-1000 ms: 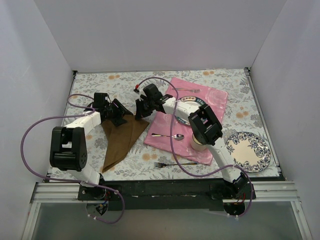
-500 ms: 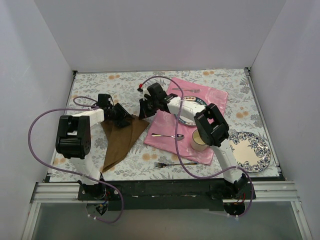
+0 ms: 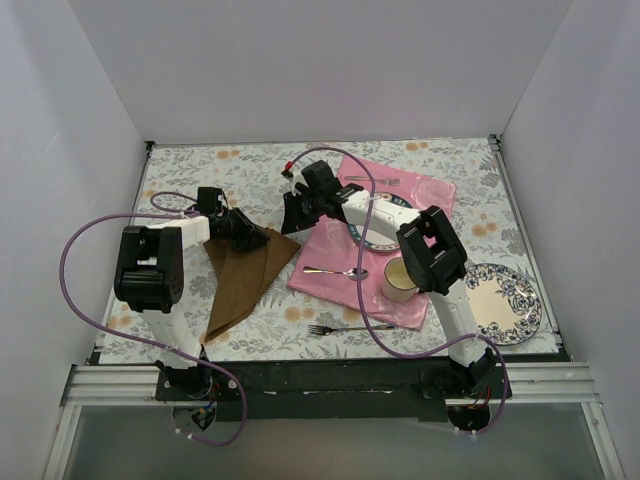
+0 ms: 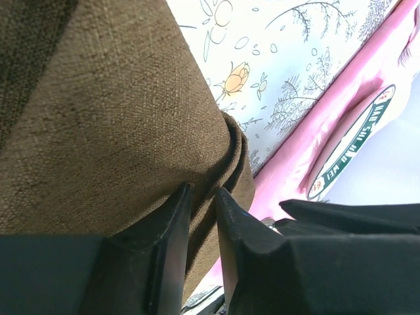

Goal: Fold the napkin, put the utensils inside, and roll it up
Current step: Flatten the napkin out

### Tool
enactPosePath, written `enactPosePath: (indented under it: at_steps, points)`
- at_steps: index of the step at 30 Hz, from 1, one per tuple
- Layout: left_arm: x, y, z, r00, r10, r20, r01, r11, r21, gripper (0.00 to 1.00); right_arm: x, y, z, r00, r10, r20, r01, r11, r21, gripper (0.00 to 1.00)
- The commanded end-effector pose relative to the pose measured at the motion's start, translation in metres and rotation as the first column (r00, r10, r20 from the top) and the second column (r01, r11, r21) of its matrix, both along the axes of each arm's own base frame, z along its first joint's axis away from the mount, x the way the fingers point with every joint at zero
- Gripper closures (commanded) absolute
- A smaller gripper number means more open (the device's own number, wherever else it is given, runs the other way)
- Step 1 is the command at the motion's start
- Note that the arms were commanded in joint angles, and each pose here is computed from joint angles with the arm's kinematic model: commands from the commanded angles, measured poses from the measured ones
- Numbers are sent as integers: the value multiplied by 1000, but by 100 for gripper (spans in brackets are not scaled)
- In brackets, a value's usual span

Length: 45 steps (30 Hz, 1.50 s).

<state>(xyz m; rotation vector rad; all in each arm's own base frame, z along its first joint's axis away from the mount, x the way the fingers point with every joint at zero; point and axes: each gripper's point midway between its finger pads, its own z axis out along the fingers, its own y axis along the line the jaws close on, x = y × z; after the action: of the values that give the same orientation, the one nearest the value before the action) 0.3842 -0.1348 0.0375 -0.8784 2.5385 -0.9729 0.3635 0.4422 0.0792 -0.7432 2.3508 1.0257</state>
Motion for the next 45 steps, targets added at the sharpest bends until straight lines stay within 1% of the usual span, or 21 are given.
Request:
enactPosePath:
  at_steps: [1, 2, 3, 4, 6, 9, 14, 16, 20, 23, 24, 25, 26, 27, 30, 32, 41, 43, 44, 45]
  points:
    - [6, -2, 12, 998, -24, 54, 24, 1000, -1, 80, 4, 7, 25, 1000, 9, 19, -10, 998, 57, 71]
    - [6, -2, 15, 998, -24, 62, 24, 1000, -1, 80, 4, 9, 21, 1000, 6, -1, -6, 998, 60, 69]
    - [6, -2, 15, 998, -26, 63, 26, 1000, -2, 81, 4, 12, 23, 1000, 8, -2, -8, 998, 67, 64]
    - [7, -2, 16, 997, -27, 67, 27, 1000, -3, 87, 4, 12, 22, 1000, 12, -8, -11, 997, 70, 63]
    - [7, -3, 14, 998, -31, 63, 32, 999, -5, 88, 6, 15, 19, 1000, 6, -16, -5, 997, 75, 60]
    - [9, -6, 13, 998, -36, 60, 38, 999, -29, 88, 3, 17, 16, 999, 15, -36, -12, 996, 85, 59]
    - [10, -8, 13, 998, -30, 63, 33, 998, -44, 76, 1, 18, 12, 998, 24, -50, -19, 996, 91, 59]
    - [10, -9, 14, 997, -28, 68, 31, 998, -53, 75, 0, 19, 12, 998, 29, -54, -24, 995, 94, 60]
    - [9, -13, 13, 997, -30, 68, 36, 996, -86, 78, 1, 19, 7, 998, 19, -62, -13, 996, 89, 60]
    - [10, -14, 15, 996, -33, 78, 41, 995, -93, 84, 3, 18, 8, 998, 3, -65, 2, 996, 85, 60]
    - [11, -14, 16, 996, -33, 81, 41, 995, -93, 86, 3, 18, 9, 998, 1, -64, 4, 996, 86, 55]
    - [12, -14, 17, 996, -33, 85, 40, 995, -90, 100, 3, 18, 9, 998, 1, -68, 5, 996, 87, 50]
    - [12, -13, 22, 995, -28, 97, 37, 996, -87, 100, 3, 18, 12, 998, -1, -66, 7, 996, 89, 46]
    - [13, -13, 24, 994, -28, 106, 37, 996, -83, 100, 3, 18, 13, 997, -7, -72, 13, 996, 88, 40]
    - [13, -13, 34, 991, -30, 132, 42, 995, -86, 100, 2, 16, 12, 997, -20, -77, 25, 997, 73, 33]
    - [11, -16, 38, 990, -39, 136, 53, 994, -100, 100, 3, 15, 14, 997, -25, -69, 30, 997, 72, 31]
    - [2, -20, 67, 983, -38, 180, 64, 988, -141, 100, -5, 31, 12, 998, 11, -65, -2, 991, 134, 32]
    - [2, -19, 74, 980, -37, 193, 65, 988, -142, 100, -6, 32, 12, 997, 12, -80, 0, 988, 152, 37]
    - [2, -19, 75, 980, -38, 198, 66, 988, -138, 100, -7, 32, 12, 996, 10, -87, 3, 988, 153, 48]
    - [2, -17, 76, 980, -32, 195, 56, 991, -124, 100, -7, 32, 11, 996, 11, -88, 2, 989, 149, 53]
